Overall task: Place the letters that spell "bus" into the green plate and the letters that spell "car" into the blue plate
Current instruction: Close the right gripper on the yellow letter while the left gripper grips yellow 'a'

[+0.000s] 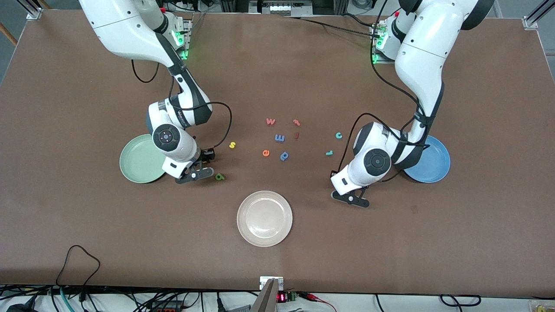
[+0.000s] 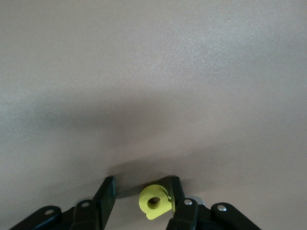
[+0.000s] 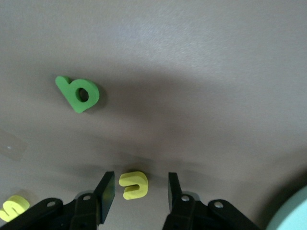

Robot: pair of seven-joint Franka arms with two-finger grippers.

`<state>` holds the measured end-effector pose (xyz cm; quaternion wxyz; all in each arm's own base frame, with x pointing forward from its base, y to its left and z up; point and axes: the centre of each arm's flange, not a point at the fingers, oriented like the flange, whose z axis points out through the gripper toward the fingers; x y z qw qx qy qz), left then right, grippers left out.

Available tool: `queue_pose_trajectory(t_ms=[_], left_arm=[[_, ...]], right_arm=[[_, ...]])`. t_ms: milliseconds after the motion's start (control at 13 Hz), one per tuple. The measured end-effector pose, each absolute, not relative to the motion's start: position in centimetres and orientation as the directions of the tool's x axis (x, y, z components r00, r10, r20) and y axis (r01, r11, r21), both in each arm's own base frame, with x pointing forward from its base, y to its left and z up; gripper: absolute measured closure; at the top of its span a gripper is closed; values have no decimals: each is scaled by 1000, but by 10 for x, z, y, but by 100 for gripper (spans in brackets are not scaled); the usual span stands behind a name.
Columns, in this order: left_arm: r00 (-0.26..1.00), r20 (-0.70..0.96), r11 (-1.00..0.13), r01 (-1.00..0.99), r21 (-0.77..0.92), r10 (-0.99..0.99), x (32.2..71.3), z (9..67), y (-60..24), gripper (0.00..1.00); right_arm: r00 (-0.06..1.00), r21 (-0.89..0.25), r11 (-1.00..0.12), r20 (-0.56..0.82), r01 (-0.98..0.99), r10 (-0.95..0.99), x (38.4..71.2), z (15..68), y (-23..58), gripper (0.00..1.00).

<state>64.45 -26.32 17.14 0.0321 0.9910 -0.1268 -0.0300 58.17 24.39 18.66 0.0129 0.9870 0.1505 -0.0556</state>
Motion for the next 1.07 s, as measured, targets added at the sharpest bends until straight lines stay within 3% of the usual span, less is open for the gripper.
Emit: queue_pose_trajectory(t_ms=[1073], left_arm=[[970, -60, -970, -233, 65, -237, 637, 171, -278, 51]], right_arm=[[928, 9, -936, -130, 352, 348, 574, 174, 250, 47]])
